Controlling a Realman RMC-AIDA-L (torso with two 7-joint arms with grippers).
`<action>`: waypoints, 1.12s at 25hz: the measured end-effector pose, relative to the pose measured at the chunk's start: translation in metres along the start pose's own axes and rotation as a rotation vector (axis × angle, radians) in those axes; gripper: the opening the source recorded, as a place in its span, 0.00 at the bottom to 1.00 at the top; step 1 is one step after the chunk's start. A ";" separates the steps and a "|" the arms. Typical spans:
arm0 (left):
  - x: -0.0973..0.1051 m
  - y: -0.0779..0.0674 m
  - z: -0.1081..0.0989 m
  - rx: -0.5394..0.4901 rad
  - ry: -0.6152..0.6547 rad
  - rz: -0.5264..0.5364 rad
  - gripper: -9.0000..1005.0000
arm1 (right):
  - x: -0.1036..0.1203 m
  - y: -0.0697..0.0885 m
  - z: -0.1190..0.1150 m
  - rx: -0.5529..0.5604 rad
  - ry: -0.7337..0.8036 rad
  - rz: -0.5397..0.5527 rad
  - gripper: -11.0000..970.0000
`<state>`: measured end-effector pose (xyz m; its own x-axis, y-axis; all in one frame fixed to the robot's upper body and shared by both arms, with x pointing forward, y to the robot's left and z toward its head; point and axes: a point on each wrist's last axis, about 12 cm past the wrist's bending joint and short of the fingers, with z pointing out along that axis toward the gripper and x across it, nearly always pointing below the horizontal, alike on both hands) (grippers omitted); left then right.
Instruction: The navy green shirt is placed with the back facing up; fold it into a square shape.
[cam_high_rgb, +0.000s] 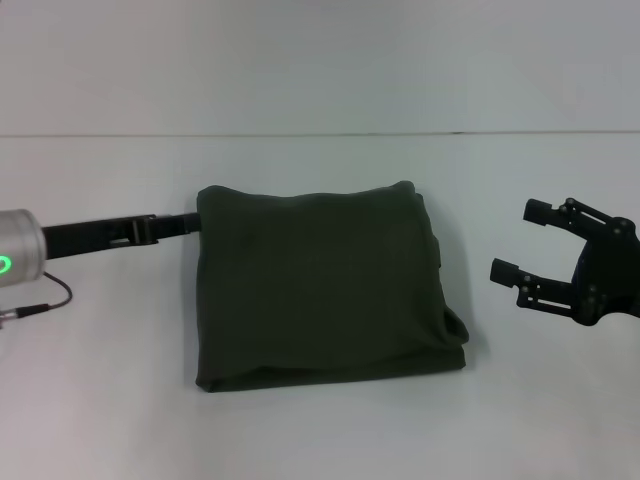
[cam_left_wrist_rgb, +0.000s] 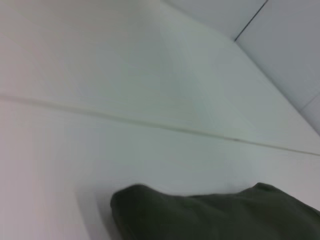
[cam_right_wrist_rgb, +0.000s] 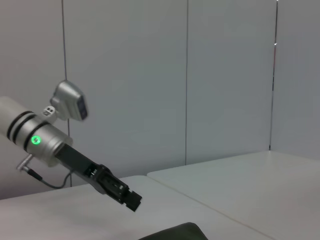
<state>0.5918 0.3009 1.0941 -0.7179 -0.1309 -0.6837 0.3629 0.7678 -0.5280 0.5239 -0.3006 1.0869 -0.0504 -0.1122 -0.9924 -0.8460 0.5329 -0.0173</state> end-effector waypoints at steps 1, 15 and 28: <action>0.003 -0.003 -0.011 0.027 -0.029 0.077 0.32 | 0.000 0.000 0.000 -0.001 -0.001 -0.001 0.94; 0.059 -0.038 -0.073 0.426 -0.165 0.510 0.88 | 0.018 0.019 -0.006 -0.029 -0.006 0.017 0.94; 0.113 -0.022 -0.098 0.364 -0.112 0.526 0.95 | 0.055 0.049 -0.021 0.001 0.039 0.079 0.94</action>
<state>0.4445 0.3305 1.0771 -0.3300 0.1248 -0.9357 0.8417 0.4877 -0.2317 0.4687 -0.2989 1.0338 -0.1380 -0.1022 -0.9851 -0.8378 0.5425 0.0611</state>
